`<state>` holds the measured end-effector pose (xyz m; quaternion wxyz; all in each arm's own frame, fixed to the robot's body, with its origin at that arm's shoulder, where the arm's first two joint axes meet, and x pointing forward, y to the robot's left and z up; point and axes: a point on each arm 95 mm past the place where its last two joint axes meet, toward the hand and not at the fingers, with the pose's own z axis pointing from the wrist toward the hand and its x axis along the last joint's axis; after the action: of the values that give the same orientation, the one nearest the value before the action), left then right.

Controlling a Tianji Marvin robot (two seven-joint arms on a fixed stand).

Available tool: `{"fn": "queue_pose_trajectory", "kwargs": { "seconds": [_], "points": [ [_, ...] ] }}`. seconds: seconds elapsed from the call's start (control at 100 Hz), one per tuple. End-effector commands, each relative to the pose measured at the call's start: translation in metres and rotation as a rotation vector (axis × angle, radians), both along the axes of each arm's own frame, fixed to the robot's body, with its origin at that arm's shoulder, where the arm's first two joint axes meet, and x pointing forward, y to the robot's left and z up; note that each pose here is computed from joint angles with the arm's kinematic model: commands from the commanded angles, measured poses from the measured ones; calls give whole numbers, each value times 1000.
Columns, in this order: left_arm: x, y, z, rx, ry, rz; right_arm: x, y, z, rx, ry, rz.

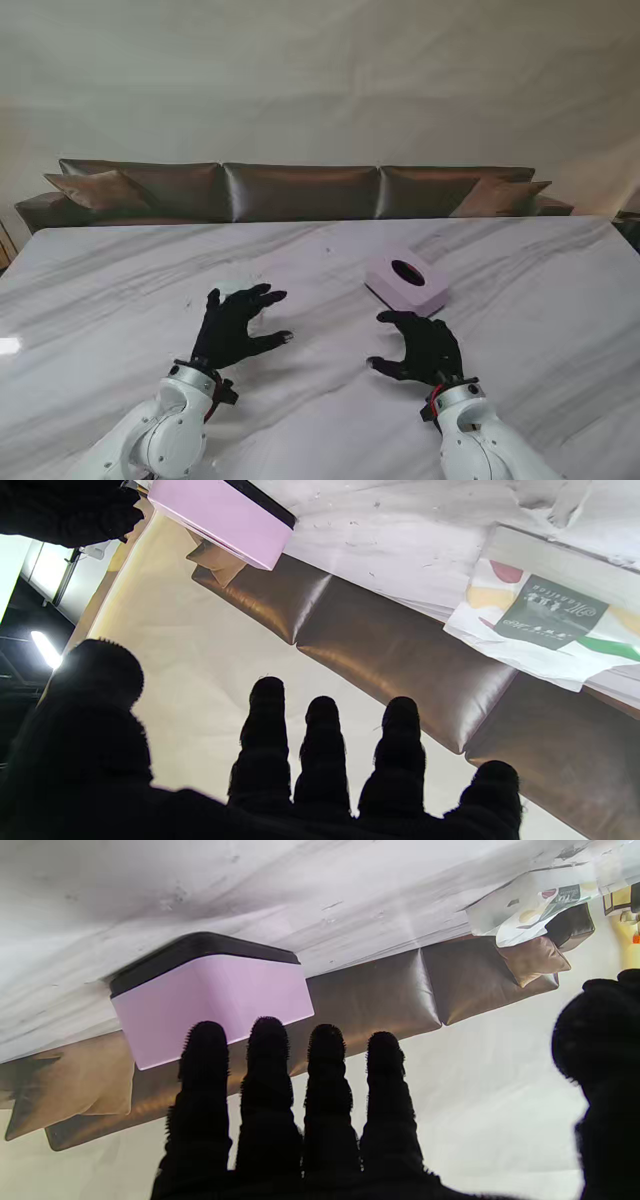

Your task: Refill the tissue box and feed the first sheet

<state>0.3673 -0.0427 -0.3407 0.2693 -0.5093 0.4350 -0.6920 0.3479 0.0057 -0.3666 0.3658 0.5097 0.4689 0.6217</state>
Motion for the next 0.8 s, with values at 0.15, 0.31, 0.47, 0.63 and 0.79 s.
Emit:
{"fn": "queue_pose_trajectory", "kwargs": {
  "seconds": [0.15, 0.31, 0.47, 0.63, 0.79],
  "points": [
    [-5, -3, 3, -5, -4, 0, -1, 3, -3, 5, 14, 0],
    [-10, -3, 5, -1, -2, 7, 1, -2, 3, 2, -1, -5],
    [-6, 0, 5, 2, 12, 0, 4, -11, 10, -28, -10, -23],
    [2, 3, 5, -5, 16, 3, 18, -23, 19, -50, -11, -56],
    [8, 3, 5, -4, 13, 7, 42, -39, 28, -77, -19, -83]
  ]
}}
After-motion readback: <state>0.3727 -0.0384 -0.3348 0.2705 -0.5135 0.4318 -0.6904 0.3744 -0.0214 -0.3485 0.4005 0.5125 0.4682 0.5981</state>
